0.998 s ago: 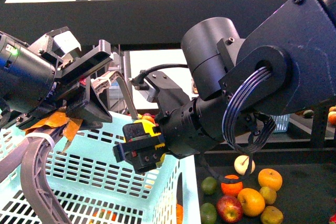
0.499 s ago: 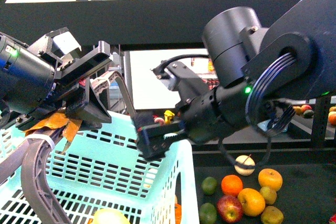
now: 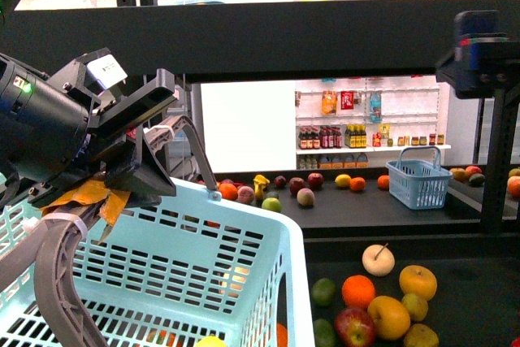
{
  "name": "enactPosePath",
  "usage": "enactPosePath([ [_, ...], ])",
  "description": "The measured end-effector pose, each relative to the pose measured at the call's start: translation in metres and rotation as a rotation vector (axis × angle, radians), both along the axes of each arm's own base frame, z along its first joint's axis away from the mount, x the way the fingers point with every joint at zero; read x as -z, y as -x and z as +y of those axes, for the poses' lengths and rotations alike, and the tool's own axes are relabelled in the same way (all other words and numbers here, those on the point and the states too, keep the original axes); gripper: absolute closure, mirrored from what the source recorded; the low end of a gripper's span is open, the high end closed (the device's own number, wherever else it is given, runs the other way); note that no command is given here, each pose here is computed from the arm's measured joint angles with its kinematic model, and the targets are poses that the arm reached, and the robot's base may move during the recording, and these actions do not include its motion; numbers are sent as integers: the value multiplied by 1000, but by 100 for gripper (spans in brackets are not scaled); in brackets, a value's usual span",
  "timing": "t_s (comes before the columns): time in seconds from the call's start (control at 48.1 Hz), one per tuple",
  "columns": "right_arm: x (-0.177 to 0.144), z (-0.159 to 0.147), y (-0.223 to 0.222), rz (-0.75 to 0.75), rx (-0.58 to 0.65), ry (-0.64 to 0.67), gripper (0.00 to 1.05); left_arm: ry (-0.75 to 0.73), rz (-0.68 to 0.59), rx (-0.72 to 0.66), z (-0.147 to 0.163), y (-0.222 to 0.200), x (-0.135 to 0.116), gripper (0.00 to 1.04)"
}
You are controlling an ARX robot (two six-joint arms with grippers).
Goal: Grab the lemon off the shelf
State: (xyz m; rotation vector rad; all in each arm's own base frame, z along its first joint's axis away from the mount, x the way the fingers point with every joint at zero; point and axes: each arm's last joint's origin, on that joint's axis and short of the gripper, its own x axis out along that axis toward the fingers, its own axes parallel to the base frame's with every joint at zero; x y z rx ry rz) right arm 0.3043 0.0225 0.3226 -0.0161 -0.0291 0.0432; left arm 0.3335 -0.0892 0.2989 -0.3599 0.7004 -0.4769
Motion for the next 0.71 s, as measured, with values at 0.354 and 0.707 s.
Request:
enactPosePath([
  [0.354,56,-10,145,-34,188,-36,8,-1,0,-2,0,0,0,88],
  [0.707,120,-9,205,42,41,-17,58,-1,0,-2,0,0,0,88],
])
